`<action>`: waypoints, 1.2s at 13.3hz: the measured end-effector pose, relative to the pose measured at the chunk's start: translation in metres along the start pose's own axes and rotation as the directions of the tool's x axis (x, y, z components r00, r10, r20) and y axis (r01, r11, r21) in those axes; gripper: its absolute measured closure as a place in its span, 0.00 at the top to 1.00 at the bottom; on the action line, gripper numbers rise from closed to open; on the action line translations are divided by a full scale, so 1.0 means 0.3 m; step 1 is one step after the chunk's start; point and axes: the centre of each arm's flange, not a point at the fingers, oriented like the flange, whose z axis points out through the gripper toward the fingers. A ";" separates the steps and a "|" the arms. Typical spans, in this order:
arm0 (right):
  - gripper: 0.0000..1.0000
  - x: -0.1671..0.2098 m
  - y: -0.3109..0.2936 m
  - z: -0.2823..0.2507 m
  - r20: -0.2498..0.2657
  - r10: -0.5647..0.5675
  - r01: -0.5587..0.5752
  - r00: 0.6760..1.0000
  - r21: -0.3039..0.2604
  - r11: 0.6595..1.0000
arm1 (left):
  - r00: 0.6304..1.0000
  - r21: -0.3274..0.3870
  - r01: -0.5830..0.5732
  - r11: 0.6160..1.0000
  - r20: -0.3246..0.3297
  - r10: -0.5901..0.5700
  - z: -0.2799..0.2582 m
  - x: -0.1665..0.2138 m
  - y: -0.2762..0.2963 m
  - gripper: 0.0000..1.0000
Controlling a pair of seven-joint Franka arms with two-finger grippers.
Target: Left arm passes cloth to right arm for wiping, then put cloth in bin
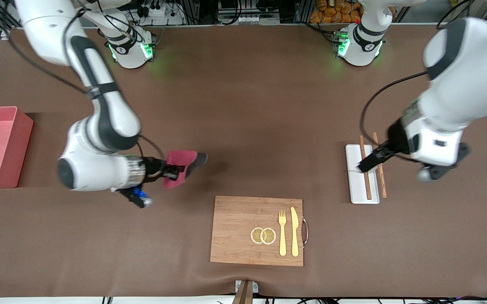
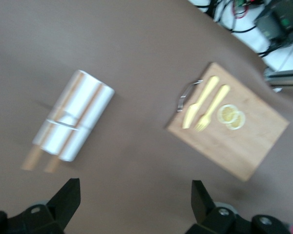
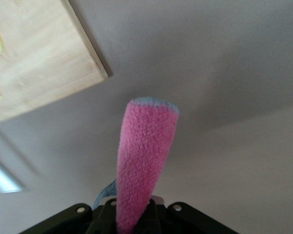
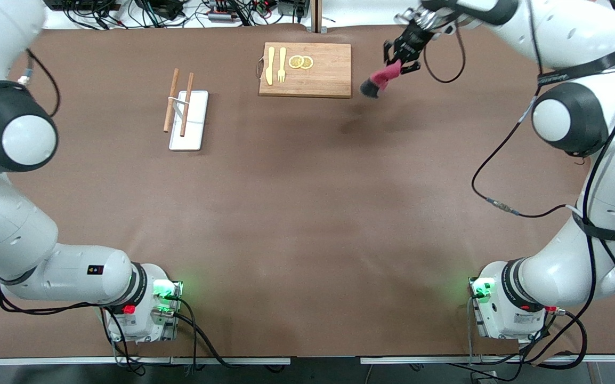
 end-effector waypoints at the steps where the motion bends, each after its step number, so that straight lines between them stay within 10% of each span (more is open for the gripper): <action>1: 0.07 -0.028 -0.021 0.040 -0.037 -0.052 0.049 0.998 -0.087 0.995 | 0.999 0.020 -0.035 0.999 0.012 0.035 -0.034 0.021 -0.064 1.00; 7: 0.07 0.003 0.126 0.259 -0.166 -0.195 0.128 0.967 -0.345 0.930 | 0.981 0.060 -0.193 0.979 0.045 0.190 -0.170 0.076 -0.286 1.00; 16: 0.07 0.311 0.797 -0.007 -0.061 -0.443 0.396 0.895 -0.350 0.849 | 0.970 0.082 -0.238 0.968 0.062 0.233 -0.224 0.029 -0.352 1.00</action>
